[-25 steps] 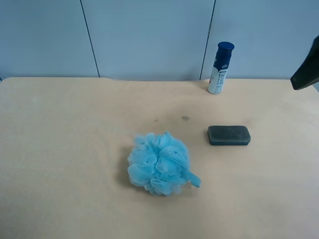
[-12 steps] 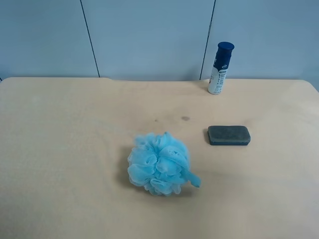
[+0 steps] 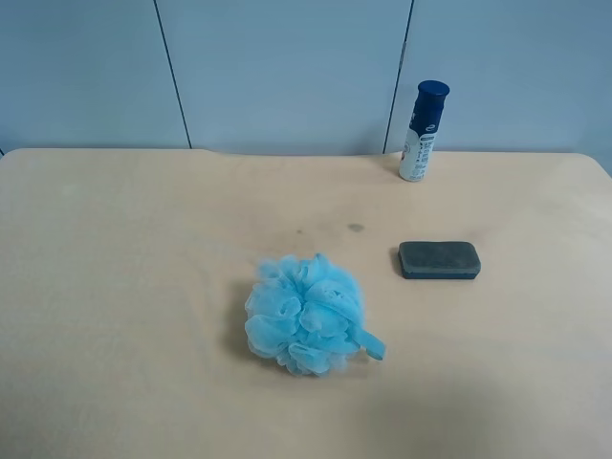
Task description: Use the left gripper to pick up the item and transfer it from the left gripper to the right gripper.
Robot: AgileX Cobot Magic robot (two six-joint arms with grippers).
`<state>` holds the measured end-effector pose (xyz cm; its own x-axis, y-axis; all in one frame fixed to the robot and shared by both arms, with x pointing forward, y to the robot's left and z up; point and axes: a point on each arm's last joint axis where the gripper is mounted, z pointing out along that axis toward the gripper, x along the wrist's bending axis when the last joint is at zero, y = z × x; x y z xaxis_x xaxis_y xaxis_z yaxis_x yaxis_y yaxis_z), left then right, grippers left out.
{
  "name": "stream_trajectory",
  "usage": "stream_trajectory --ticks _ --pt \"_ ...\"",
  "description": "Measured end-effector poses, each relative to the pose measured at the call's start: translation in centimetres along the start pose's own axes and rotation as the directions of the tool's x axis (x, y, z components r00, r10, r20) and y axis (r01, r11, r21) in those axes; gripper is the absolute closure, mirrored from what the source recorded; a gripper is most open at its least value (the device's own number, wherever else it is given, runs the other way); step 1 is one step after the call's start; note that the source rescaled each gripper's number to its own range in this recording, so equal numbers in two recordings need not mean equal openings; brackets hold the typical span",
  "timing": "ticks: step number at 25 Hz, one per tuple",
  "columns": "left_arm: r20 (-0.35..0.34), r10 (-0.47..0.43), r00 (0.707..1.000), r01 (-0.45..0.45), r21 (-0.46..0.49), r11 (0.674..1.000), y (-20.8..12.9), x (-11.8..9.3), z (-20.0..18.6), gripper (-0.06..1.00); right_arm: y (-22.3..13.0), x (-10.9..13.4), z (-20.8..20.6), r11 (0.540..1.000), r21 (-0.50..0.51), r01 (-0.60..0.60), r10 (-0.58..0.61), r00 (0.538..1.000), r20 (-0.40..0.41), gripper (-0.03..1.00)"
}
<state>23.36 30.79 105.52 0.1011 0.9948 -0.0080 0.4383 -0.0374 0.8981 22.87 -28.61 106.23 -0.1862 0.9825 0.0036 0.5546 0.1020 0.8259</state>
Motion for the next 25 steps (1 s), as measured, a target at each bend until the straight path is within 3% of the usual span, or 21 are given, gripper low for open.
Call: stream_trajectory --ticks 5,13,25 --pt "0.0 0.0 1.0 0.0 0.0 1.0 0.0 0.0 0.0 -0.06 -0.68 -0.13 0.64 0.994 -0.114 0.0 0.003 1.0 0.02 -0.03" --pt "-0.006 -0.003 1.0 0.003 0.0 1.0 0.0 0.0 0.0 -0.06 -0.67 -0.72 0.74 0.993 -0.121 -0.009 0.019 0.996 0.083 -0.03" --pt "-0.116 -0.057 0.992 0.057 -0.004 0.998 -0.04 -0.08 -0.08 -0.06 -0.67 -0.73 0.74 0.992 -0.122 -0.014 0.024 0.996 0.083 -0.03"
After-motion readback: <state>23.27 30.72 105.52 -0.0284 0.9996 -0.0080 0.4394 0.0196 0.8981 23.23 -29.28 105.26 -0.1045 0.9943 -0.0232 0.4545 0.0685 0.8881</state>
